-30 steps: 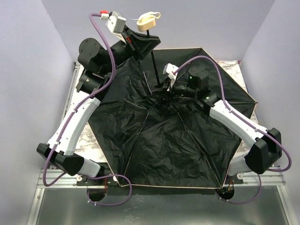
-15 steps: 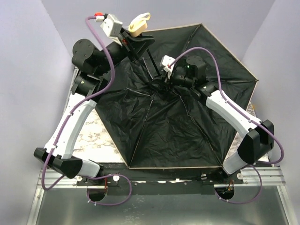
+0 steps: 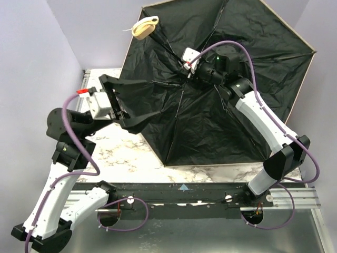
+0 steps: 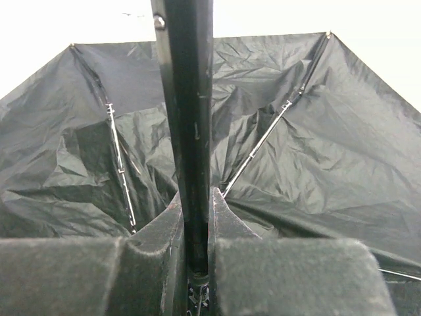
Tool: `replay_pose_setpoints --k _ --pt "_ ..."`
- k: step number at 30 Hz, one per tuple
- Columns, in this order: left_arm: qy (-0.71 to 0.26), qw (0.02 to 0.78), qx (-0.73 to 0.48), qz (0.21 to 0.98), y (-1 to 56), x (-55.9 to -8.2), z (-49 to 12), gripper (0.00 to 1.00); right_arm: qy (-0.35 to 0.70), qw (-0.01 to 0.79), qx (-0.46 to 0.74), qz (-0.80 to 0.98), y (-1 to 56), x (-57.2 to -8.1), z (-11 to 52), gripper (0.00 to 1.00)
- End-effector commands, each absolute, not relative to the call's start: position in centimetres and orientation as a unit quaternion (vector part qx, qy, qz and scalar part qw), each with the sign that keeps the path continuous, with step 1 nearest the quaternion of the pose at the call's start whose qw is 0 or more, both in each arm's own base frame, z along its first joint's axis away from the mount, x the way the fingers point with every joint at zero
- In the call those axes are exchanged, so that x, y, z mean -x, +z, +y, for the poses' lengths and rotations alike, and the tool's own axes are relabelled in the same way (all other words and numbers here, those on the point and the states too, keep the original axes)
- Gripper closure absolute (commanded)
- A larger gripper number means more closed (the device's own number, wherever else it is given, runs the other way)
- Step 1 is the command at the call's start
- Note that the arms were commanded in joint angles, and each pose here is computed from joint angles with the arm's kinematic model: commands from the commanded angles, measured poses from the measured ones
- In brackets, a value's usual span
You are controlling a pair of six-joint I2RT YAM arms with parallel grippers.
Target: Open the umbrella
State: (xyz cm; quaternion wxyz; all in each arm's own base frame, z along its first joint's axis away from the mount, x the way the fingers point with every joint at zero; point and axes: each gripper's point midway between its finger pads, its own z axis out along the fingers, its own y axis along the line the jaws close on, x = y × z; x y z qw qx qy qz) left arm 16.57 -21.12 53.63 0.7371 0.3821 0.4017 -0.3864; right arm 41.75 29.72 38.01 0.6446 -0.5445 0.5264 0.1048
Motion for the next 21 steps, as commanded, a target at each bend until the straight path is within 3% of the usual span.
replay_pose_setpoints --k 1,9,15,18,21 --pt "-0.371 0.68 -0.423 0.47 45.5 -17.2 -21.7 0.02 -0.019 0.699 0.552 0.455 44.6 -43.1 27.6 1.0" --pt "-0.31 0.673 -0.31 0.596 39.4 -21.1 -18.9 0.01 -0.186 0.695 0.604 0.343 48.8 -41.5 24.7 1.0" --pt "-0.311 0.597 -0.073 0.736 33.5 -26.4 -13.4 0.02 -0.372 0.611 0.653 0.249 47.1 -41.0 21.9 1.0" --pt "-0.314 0.59 -0.066 0.741 33.7 -27.4 -12.6 0.01 -0.402 0.581 0.665 0.24 47.1 -40.6 20.9 1.0" --pt "-0.325 0.602 -0.144 0.715 37.1 -27.4 -14.0 0.02 -0.419 0.567 0.675 0.217 47.0 -39.7 20.6 1.0"
